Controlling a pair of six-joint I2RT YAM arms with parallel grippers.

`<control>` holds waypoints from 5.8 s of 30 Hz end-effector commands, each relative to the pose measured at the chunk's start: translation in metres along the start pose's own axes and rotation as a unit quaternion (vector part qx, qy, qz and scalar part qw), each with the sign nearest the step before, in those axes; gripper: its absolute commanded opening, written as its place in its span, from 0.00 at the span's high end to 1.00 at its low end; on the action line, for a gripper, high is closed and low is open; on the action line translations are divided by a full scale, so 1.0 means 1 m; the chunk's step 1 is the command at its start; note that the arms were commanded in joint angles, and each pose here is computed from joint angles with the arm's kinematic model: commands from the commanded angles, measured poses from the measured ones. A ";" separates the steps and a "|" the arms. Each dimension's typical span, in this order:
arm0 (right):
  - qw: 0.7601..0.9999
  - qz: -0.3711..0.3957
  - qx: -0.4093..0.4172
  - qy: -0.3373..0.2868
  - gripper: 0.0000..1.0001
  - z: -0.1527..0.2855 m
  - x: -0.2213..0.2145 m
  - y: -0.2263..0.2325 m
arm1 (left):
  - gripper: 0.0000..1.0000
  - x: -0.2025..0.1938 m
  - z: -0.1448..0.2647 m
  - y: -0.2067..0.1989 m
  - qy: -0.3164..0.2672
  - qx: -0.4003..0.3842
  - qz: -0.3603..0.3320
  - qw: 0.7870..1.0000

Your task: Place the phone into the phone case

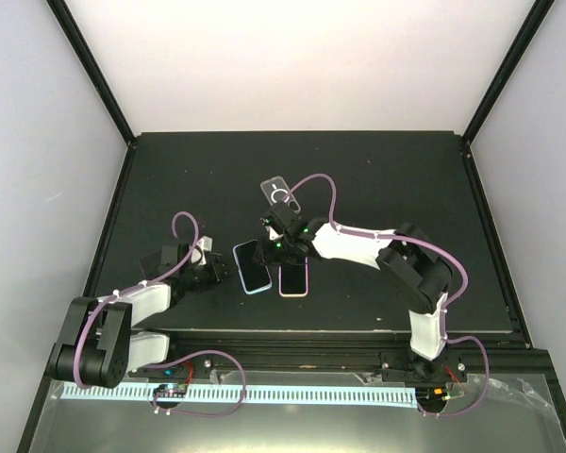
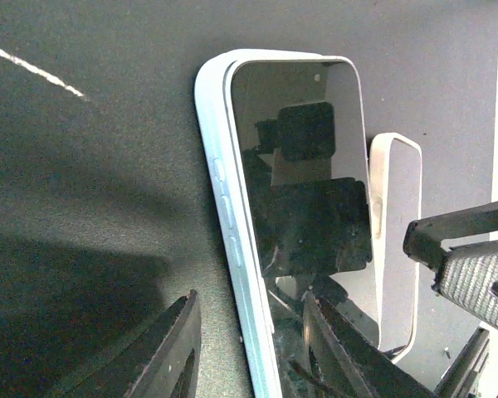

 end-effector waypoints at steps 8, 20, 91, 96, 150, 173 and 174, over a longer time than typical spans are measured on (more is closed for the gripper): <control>0.998 0.017 -0.051 0.017 0.64 -0.013 0.002 -0.014 | 0.65 0.013 -0.006 -0.015 -0.001 -0.024 -0.034 0.999; 1.000 0.024 -0.002 0.014 0.77 -0.023 0.003 -0.005 | 0.68 0.011 -0.012 -0.009 0.011 -0.020 -0.027 0.999; 0.955 -0.084 0.285 0.011 0.41 -0.021 0.001 0.028 | 0.61 -0.013 0.007 0.002 0.014 0.028 -0.005 0.999; 0.956 -0.087 0.278 0.022 0.44 -0.029 -0.001 0.025 | 0.60 -0.016 0.008 0.003 0.019 0.027 -0.006 0.999; 0.972 -0.066 0.225 0.022 0.67 -0.023 -0.009 0.022 | 0.65 -0.023 0.006 0.006 0.035 0.020 -0.014 0.999; 0.941 0.062 0.314 -0.108 0.94 0.095 0.006 0.048 | 0.40 -0.025 0.061 -0.096 0.070 -0.245 -0.080 0.964; 0.939 0.062 0.322 -0.107 0.94 0.096 0.005 0.049 | 0.40 -0.026 0.062 -0.098 0.070 -0.248 -0.085 0.962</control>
Point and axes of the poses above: each gripper's point midway between its finger pads, its own z axis back along the fingers, its own y axis along the line the jaws close on, x = y × z, the point moved 5 cm from there along z, back along the fingers, and after that the axes turned 11 degrees about z, right-handed, at the moved point
